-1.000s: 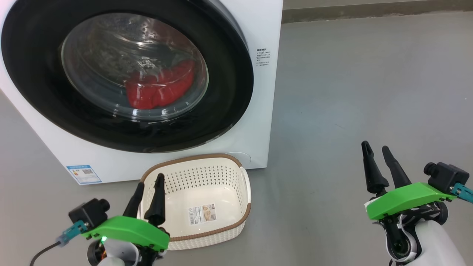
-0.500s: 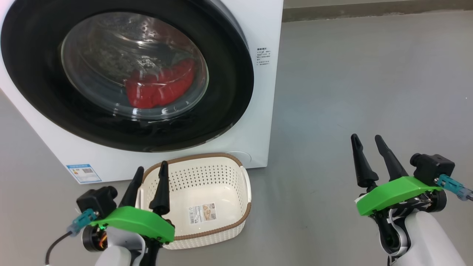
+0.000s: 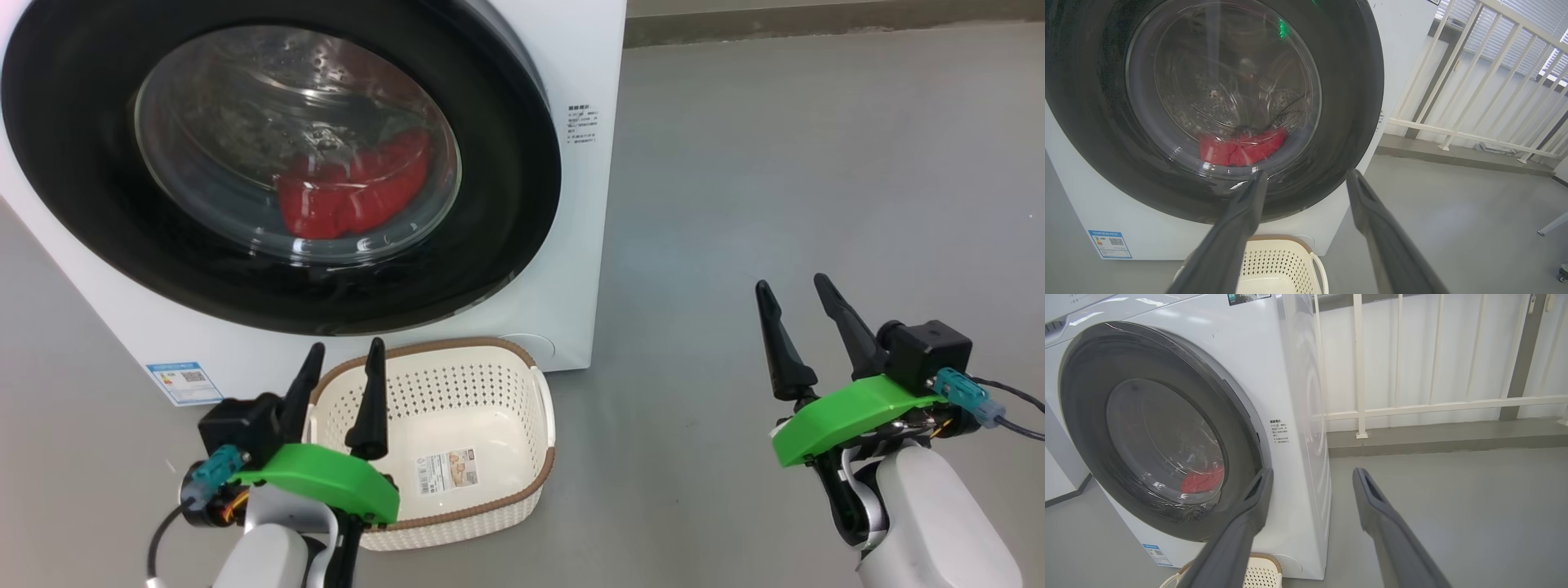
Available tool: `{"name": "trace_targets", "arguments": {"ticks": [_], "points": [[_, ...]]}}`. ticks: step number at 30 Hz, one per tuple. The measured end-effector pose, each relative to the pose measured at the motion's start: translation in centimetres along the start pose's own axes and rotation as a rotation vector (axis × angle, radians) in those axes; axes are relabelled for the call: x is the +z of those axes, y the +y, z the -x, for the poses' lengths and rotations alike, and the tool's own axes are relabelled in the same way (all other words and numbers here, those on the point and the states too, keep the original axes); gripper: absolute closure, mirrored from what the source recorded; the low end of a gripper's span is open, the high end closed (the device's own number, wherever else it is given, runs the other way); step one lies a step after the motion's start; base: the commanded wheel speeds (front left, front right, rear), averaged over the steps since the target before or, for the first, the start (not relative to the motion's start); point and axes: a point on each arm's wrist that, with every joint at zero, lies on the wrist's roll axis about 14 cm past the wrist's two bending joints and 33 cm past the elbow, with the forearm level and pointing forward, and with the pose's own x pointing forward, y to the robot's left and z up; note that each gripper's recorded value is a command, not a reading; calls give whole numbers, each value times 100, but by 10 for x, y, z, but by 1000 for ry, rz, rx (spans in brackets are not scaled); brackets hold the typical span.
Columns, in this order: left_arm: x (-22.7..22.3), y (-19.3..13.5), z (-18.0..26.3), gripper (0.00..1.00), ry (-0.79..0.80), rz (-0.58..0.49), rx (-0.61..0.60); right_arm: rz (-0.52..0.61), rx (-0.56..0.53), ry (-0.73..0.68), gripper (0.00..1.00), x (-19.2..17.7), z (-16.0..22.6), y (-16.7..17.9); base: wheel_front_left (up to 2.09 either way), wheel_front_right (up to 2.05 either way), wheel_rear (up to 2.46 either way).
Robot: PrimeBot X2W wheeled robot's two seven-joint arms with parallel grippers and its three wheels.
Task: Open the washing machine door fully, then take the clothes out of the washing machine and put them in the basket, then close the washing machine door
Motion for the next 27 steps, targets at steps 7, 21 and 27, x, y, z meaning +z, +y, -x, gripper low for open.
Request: {"name": "trace_targets", "arguments": {"ticks": [7,21,27], "points": [[6,-8,-5,0,-26,-84,-28,85,32,-17,0,5,-4,7,0,0,0],[15,-18,-9,0,-69,-213,-60,230,77,-52,0,16,-10,15,0,0,0],[14,-17,-8,0,-61,-200,-55,227,80,-59,0,19,-9,17,0,0,0]]}}
